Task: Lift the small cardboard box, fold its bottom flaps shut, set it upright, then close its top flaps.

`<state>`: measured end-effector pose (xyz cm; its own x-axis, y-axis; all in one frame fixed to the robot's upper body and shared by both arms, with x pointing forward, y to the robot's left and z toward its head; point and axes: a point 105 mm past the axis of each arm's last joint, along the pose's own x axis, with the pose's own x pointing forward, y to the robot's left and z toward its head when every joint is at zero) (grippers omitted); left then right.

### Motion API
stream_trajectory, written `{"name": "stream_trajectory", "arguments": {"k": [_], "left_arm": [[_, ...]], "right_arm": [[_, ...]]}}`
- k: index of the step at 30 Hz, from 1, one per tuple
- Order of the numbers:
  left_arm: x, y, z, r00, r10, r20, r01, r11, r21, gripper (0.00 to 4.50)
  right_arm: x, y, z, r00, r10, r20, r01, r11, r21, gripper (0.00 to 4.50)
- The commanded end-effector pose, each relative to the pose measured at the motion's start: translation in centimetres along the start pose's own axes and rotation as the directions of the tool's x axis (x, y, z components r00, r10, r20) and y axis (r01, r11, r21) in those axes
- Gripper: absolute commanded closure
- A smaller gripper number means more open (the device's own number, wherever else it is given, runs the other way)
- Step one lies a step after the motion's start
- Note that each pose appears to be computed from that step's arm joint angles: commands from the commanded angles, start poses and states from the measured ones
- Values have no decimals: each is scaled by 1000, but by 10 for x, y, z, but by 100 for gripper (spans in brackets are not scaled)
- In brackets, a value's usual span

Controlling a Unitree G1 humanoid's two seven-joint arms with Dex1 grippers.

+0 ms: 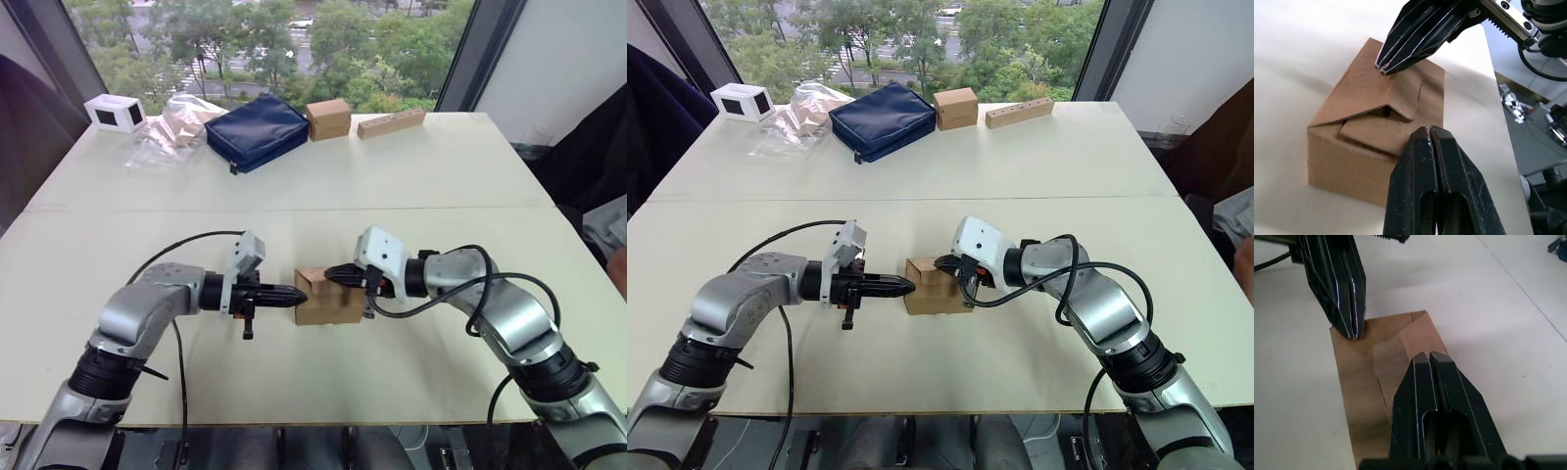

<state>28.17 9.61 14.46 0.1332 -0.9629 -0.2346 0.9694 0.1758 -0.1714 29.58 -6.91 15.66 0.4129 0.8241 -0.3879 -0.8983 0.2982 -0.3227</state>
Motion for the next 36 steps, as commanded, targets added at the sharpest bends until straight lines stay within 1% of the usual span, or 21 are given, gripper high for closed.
{"name": "stream_trajectory", "arguments": {"k": [1,4,6,7,15,17,19,22,25,30,36], "left_arm": [[-4,5,26,997,13,74,-16,999,45,449],[3,18,30,993,70,96,-76,995,61,449],[9,30,29,988,125,90,-134,986,97,449],[12,33,28,988,131,84,-140,984,114,449],[26,35,22,993,98,67,-106,986,129,449],[28,35,20,993,97,67,-105,986,129,449],[29,34,20,993,98,69,-106,986,127,449],[29,34,20,992,101,78,-110,987,116,449],[29,34,21,990,104,97,-113,989,98,449],[29,34,24,988,106,110,-116,989,91,449],[27,35,26,987,111,119,-121,989,80,449]], "right_arm": [[-4,-1,9,999,-20,25,21,999,-42,450],[-3,-2,10,999,-26,29,28,999,-44,450],[-3,-2,11,999,-31,31,32,998,-46,450],[-3,-2,12,999,-33,32,34,998,-47,450],[-6,-6,17,996,-69,48,72,996,-59,450],[-10,-11,31,985,-109,131,111,994,-8,450],[-15,-3,35,985,-83,152,82,997,11,450],[-17,19,31,991,0,137,-4,1000,31,450],[-14,30,26,993,27,116,-31,999,36,450],[-6,36,17,997,39,72,-41,999,30,450],[-3,34,2,999,35,-2,-35,999,-6,450]]}}
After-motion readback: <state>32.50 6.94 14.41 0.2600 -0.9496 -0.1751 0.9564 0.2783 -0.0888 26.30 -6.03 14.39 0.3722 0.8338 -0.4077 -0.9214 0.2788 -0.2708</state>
